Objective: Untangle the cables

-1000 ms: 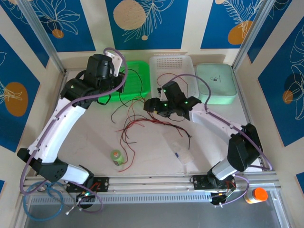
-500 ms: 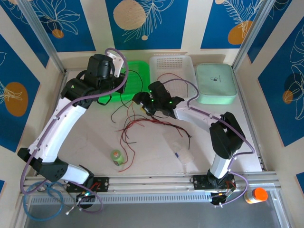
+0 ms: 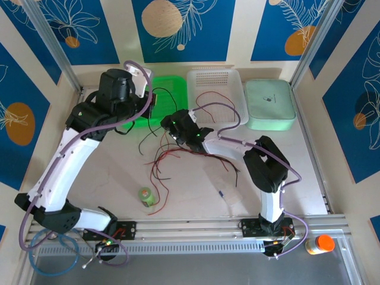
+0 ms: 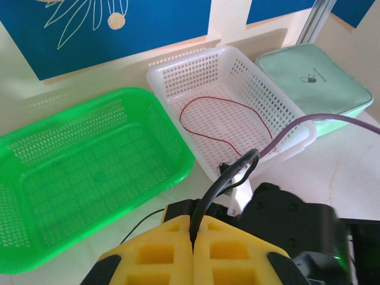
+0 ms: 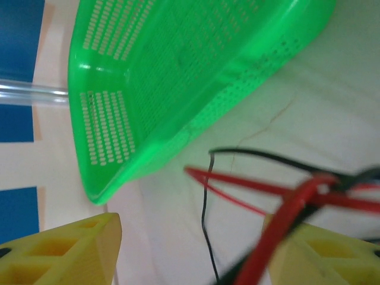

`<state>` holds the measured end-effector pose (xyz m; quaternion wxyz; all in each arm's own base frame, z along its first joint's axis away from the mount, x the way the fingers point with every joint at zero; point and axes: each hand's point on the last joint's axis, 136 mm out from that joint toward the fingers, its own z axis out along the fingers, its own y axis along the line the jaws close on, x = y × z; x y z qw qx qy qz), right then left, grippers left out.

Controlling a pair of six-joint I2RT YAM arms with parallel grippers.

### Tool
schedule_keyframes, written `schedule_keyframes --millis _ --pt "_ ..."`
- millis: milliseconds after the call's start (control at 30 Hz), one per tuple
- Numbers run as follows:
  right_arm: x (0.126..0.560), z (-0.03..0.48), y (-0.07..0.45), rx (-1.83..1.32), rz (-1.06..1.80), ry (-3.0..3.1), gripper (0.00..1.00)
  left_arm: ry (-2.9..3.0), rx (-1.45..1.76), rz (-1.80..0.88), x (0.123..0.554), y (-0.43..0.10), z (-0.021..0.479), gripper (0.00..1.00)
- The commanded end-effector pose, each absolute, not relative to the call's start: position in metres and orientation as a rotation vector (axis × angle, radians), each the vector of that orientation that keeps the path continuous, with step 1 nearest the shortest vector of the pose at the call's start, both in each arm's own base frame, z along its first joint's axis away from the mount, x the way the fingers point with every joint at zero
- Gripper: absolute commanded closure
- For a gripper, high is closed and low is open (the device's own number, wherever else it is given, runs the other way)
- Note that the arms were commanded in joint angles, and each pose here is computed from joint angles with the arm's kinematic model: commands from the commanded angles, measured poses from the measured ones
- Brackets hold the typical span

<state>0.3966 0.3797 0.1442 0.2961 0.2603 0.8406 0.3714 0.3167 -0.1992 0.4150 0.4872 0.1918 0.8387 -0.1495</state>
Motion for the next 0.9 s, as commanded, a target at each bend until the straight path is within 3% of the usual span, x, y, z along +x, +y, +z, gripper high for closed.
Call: schedule_keyframes --millis 0,133,200,300,433,867 --pt "0.416 0.158 0.375 0.682 0.904 2.112 0.38 1.978 0.486 -0.403 0.305 -0.2 0.435 1.0" --pt "0.421 0.16 0.366 0.644 0.82 2.08 0.44 1.966 0.482 -0.401 0.3 -0.196 0.44 1.0" --pt "0.421 0.158 0.36 0.64 0.786 2.081 0.52 1.96 0.477 -0.393 0.298 -0.193 0.443 1.0" --pt "0.416 0.15 0.352 0.655 0.752 2.109 0.79 1.945 0.462 -0.367 0.297 -0.187 0.449 1.0" --pt "0.403 0.128 0.337 0.688 0.705 2.172 0.97 1.924 0.431 -0.314 0.299 -0.177 0.46 1.0" --pt "0.352 0.077 0.272 0.719 0.561 2.338 1.0 1.834 0.312 -0.142 0.324 -0.154 0.514 1.0"
